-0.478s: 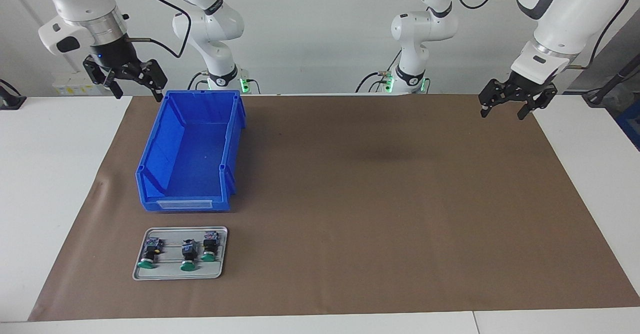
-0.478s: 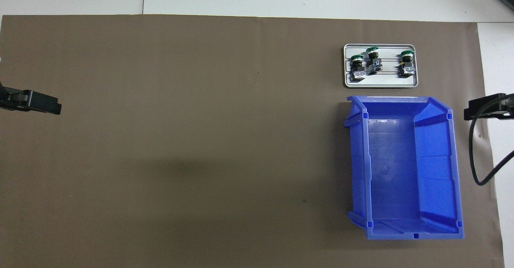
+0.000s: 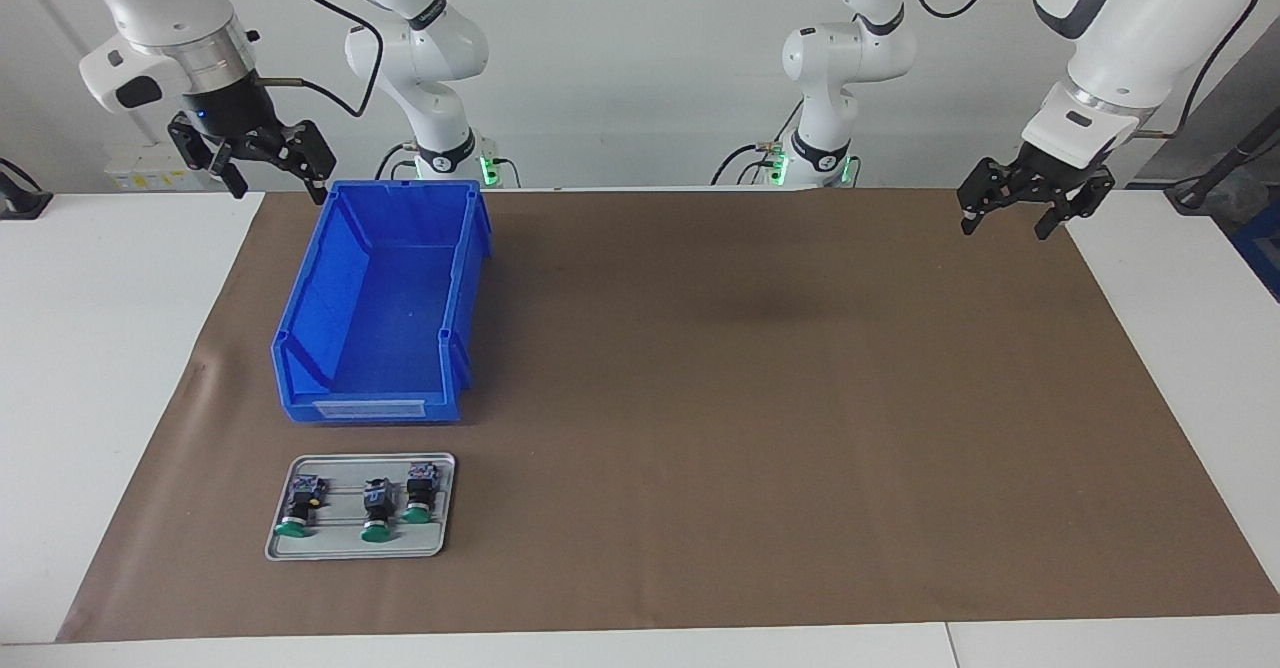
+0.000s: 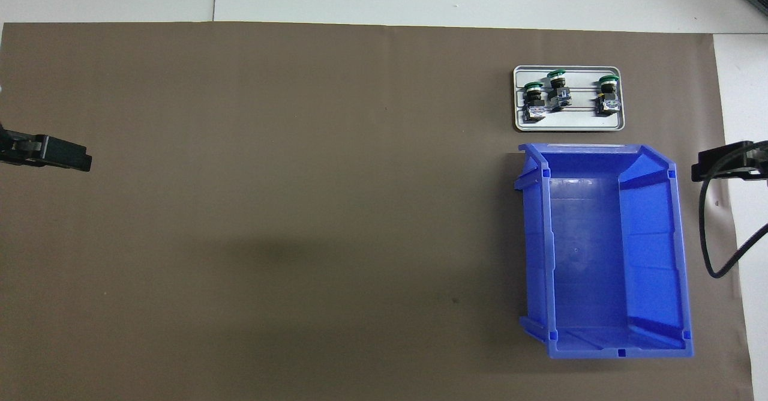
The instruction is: Place and press button with both arms
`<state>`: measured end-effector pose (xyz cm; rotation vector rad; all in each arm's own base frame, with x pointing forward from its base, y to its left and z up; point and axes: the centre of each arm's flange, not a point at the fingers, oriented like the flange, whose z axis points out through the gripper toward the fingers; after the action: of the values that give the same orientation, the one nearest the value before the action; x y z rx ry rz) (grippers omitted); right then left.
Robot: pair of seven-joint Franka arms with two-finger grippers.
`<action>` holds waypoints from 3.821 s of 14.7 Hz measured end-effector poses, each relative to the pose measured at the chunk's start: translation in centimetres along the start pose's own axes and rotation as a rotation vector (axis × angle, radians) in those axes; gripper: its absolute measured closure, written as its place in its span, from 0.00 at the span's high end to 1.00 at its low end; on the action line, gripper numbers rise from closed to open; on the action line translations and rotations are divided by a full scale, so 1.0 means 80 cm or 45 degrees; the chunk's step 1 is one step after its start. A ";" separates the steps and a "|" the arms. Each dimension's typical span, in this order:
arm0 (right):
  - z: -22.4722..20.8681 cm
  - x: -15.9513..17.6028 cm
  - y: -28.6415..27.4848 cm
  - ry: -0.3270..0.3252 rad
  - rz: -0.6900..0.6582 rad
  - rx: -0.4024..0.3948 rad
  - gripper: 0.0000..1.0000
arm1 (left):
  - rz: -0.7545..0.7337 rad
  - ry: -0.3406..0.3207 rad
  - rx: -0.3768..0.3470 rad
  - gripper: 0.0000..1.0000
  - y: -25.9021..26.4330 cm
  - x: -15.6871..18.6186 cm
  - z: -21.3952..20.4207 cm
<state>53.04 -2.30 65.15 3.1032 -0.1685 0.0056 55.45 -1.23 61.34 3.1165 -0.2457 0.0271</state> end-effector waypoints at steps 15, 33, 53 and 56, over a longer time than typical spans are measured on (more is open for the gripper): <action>0.272 0.196 -0.044 0.321 -0.147 0.039 1.00 | 0.000 0.000 0.000 1.00 0.000 0.000 0.000; 0.453 0.238 -0.050 0.377 -0.252 0.084 0.86 | 0.000 0.000 0.000 1.00 0.000 0.000 0.000; 0.184 0.238 -0.206 0.321 0.905 0.213 0.33 | 0.000 0.000 0.000 1.00 0.000 0.000 0.000; 0.179 0.201 -0.308 0.256 1.228 0.277 0.33 | 0.000 0.000 0.000 1.00 0.000 0.000 0.000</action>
<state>71.72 19.93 50.09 2.8267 -1.6849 0.3695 55.45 -1.23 61.34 3.1165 -0.2457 0.0271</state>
